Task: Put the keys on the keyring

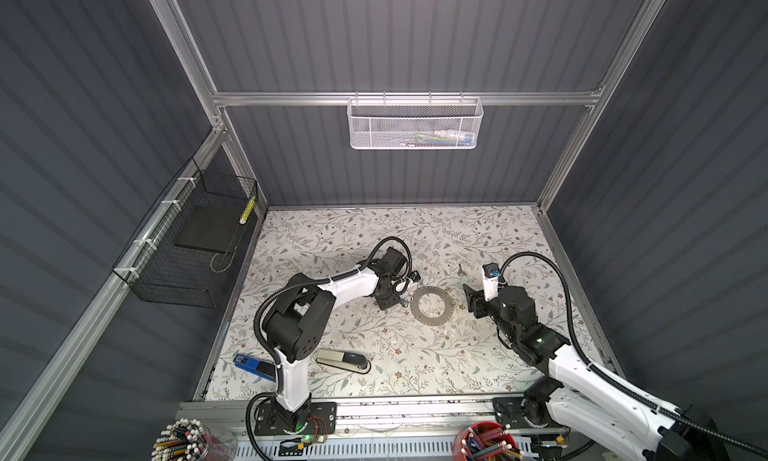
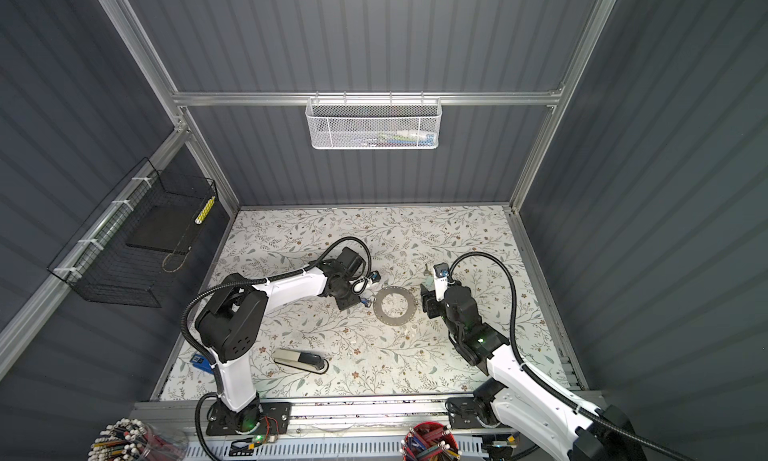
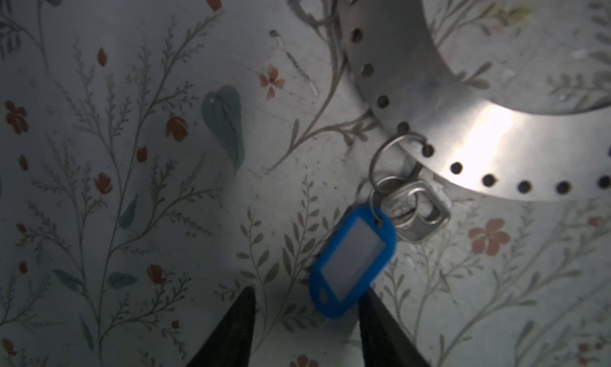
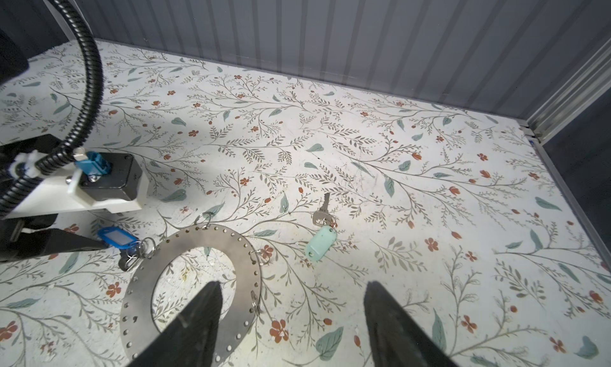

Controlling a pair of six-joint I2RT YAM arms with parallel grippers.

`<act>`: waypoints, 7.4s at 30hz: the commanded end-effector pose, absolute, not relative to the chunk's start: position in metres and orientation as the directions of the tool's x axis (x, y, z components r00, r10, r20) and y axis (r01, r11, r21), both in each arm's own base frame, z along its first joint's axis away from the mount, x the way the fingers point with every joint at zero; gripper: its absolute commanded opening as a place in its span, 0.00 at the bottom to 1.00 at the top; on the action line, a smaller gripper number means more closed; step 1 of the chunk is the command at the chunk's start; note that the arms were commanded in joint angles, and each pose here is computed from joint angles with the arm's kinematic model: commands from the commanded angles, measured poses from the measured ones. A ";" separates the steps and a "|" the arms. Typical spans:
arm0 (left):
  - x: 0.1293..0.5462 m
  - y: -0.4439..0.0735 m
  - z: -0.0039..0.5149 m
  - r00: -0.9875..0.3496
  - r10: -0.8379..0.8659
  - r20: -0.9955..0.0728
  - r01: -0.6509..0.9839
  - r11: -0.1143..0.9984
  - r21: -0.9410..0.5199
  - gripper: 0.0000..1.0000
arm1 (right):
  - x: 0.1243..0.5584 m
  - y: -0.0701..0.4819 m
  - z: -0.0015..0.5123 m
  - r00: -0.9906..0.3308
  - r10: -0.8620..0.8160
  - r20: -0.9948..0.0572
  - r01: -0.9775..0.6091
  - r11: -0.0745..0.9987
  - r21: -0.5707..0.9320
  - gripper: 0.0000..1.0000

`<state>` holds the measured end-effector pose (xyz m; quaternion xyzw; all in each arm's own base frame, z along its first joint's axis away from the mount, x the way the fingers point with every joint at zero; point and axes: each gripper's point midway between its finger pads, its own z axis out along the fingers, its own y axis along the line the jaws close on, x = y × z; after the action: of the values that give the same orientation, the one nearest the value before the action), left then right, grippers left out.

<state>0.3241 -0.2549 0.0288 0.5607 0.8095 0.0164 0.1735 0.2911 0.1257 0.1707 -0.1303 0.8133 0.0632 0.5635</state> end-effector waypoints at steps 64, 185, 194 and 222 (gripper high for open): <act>0.367 -0.251 0.146 -0.552 0.372 -0.746 0.456 0.884 0.103 1.00 | 0.294 0.171 0.055 -0.829 -0.467 -0.309 -0.468 0.881 -0.074 0.34; 0.191 -0.309 0.243 0.082 0.278 -0.957 0.982 0.144 0.125 0.19 | 0.192 0.289 0.223 0.123 -0.140 -0.982 -0.983 0.116 -0.140 0.00; 0.184 -0.315 0.239 0.072 0.288 -0.955 0.991 0.086 0.100 0.13 | 0.192 0.289 0.227 0.136 -0.133 -0.982 -0.982 0.114 -0.151 0.00; 0.184 -0.302 0.257 0.470 0.325 -0.820 0.839 0.122 0.530 0.00 | 0.237 0.218 0.190 0.020 -0.414 -0.910 -0.809 0.528 -0.258 0.46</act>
<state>0.1796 -0.3038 0.2533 0.6195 0.4862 -0.2595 0.5590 0.2190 0.2380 0.2059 -0.5023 0.6173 0.2167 0.5654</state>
